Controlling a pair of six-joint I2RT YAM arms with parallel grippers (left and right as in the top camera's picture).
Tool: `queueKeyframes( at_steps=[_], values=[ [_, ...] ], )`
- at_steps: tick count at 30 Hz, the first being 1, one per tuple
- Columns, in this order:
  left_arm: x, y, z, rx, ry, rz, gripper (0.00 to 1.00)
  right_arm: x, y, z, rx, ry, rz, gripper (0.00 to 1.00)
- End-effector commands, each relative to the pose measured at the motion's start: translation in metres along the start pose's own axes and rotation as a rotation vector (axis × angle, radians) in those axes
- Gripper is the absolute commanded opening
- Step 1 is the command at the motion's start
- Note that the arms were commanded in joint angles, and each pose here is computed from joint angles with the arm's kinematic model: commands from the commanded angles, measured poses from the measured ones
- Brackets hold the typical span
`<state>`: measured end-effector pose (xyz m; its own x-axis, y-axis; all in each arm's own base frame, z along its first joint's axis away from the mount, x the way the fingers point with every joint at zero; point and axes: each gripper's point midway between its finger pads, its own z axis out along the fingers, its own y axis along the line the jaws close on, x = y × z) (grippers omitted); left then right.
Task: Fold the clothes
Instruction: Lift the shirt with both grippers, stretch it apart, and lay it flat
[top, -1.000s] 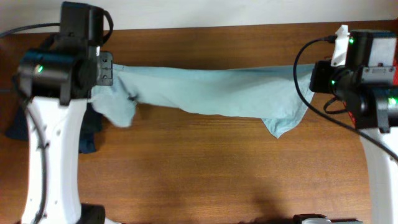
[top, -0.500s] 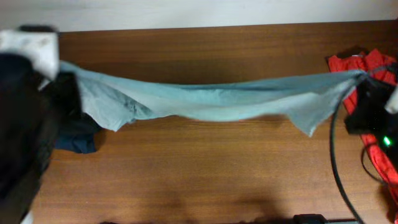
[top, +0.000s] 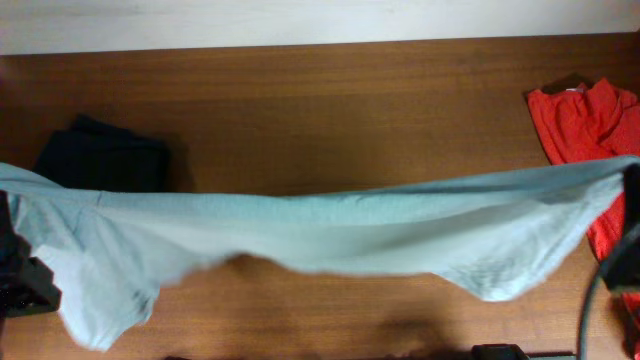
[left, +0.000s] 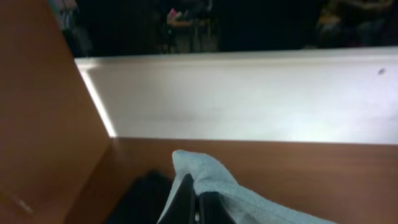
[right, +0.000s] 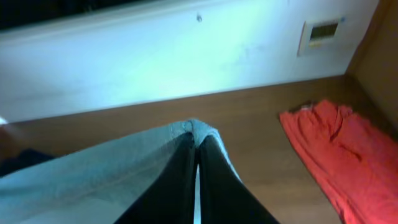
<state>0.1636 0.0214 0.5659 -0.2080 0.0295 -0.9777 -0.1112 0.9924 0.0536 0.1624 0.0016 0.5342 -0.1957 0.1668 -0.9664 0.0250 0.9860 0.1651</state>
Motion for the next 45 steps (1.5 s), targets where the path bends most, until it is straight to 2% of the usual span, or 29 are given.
queueKeyframes(
  at_steps=[1, 6, 10, 15, 19, 23, 29, 33, 37, 38, 39, 41, 42, 43, 45],
  values=[
    [-0.012, -0.002, -0.017, 0.050, -0.069, -0.008, 0.00, -0.015, -0.002, -0.017, 0.017, -0.065, 0.012, 0.04],
    [-0.010, -0.004, -0.034, 0.094, -0.088, -0.013, 0.00, -0.013, -0.002, -0.030, 0.020, -0.065, 0.038, 0.04],
    [-0.011, -0.007, -0.025, 0.093, -0.078, -0.009, 0.00, -0.002, -0.011, -0.030, 0.071, -0.021, 0.067, 0.04],
    [-0.002, -0.031, 0.041, 0.089, 0.062, 0.060, 0.00, 0.016, -0.026, -0.003, 0.155, 0.081, 0.089, 0.04],
    [0.020, -0.061, 0.122, 0.092, 0.219, 0.112, 0.00, 0.036, -0.033, 0.039, 0.195, 0.212, 0.083, 0.04],
    [0.057, -0.090, 0.202, 0.091, 0.375, 0.163, 0.00, 0.066, -0.040, 0.093, 0.229, 0.383, 0.076, 0.04],
    [0.125, -0.132, 0.306, 0.125, 0.554, 0.250, 0.01, 0.132, -0.056, 0.191, 0.285, 0.674, 0.050, 0.05],
    [0.187, -0.160, 0.377, 0.146, 0.654, 0.292, 0.01, 0.182, -0.067, 0.274, 0.299, 0.808, 0.024, 0.06],
    [0.255, -0.184, 0.446, 0.158, 0.696, 0.336, 0.04, 0.250, -0.083, 0.359, 0.316, 0.896, 0.022, 0.11],
    [0.264, -0.188, 0.456, 0.163, 0.693, 0.347, 0.08, 0.260, -0.086, 0.371, 0.317, 0.899, 0.023, 0.12],
    [0.277, -0.193, 0.471, 0.165, 0.685, 0.353, 0.20, 0.275, -0.091, 0.393, 0.319, 0.893, 0.024, 0.24],
    [0.288, -0.197, 0.485, 0.163, 0.673, 0.351, 0.41, 0.288, -0.098, 0.413, 0.315, 0.880, 0.014, 0.59],
    [0.290, -0.195, 0.490, 0.156, 0.669, 0.340, 0.51, 0.292, -0.101, 0.419, 0.313, 0.875, 0.013, 0.69],
    [0.289, -0.191, 0.492, 0.149, 0.661, 0.330, 0.61, 0.295, -0.106, 0.422, 0.317, 0.874, 0.013, 0.72],
    [0.279, -0.180, 0.494, 0.122, 0.644, 0.322, 0.73, 0.294, -0.115, 0.421, 0.323, 0.879, 0.008, 0.73]
  ],
)
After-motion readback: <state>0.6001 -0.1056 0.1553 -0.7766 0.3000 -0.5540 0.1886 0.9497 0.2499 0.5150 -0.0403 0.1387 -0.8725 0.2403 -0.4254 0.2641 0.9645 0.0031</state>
